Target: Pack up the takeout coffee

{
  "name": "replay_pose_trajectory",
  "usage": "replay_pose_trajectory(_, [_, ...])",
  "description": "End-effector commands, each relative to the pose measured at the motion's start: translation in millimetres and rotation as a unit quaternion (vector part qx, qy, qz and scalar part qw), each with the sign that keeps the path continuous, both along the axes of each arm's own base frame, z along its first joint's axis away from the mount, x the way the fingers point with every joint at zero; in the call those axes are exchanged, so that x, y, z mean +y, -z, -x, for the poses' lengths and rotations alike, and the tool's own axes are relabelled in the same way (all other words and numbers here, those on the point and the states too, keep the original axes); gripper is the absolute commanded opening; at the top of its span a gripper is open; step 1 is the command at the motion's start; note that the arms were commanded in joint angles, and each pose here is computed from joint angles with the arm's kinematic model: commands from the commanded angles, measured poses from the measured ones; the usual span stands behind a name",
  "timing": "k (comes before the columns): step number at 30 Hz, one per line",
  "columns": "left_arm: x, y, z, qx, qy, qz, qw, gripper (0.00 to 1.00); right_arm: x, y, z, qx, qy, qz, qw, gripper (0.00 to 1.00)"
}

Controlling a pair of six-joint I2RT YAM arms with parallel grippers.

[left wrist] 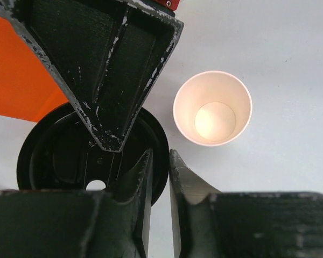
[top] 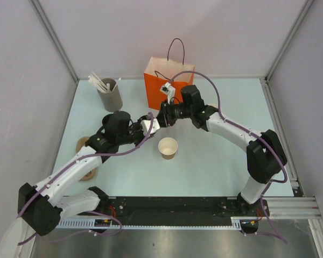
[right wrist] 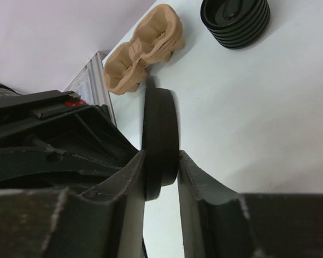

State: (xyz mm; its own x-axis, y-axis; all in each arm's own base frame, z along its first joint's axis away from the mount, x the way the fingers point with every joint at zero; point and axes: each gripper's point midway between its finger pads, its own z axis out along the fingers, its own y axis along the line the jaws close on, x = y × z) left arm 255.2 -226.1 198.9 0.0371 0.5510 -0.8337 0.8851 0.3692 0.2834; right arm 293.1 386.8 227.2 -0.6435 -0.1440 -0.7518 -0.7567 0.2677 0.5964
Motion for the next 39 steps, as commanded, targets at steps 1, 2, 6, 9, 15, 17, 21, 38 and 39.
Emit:
replay_pose_trajectory(1, [-4,-6,-3,-0.022,0.008,0.007,1.000,0.33,-1,-16,-7,-0.044,0.011,0.007,0.999,0.27])
replay_pose_trajectory(2, [-4,-9,-3,-0.026,0.005,0.009,1.000,0.39,-3,-16,-9,-0.053,0.014,0.012,0.998,0.27])
replay_pose_trajectory(6, [0,-21,-3,-0.043,-0.005,0.015,0.999,0.69,-10,-20,-11,-0.074,0.021,0.021,0.997,0.26])
replay_pose_trajectory(9, [9,-47,-2,-0.081,-0.018,0.035,0.996,0.83,-19,-23,-12,-0.085,0.023,0.028,0.996,0.25])
replay_pose_trajectory(15, [33,-92,3,-0.129,-0.042,0.082,0.987,0.99,-31,-31,-4,-0.118,0.006,0.041,0.992,0.26])
replay_pose_trajectory(17, [46,-107,2,-0.141,-0.055,0.097,0.984,0.99,-36,-30,1,-0.134,-0.008,0.053,0.989,0.26])
replay_pose_trajectory(21, [42,-101,4,-0.125,-0.039,0.089,0.987,1.00,-49,-39,14,-0.178,-0.035,0.069,0.981,0.26])
replay_pose_trajectory(38, [15,-90,28,0.030,0.115,0.128,0.985,0.99,-79,-51,42,-0.309,-0.055,0.147,0.938,0.27])
replay_pose_trajectory(39, [13,-93,32,0.025,0.132,0.130,0.982,0.99,-77,-50,46,-0.307,-0.065,0.143,0.939,0.27])
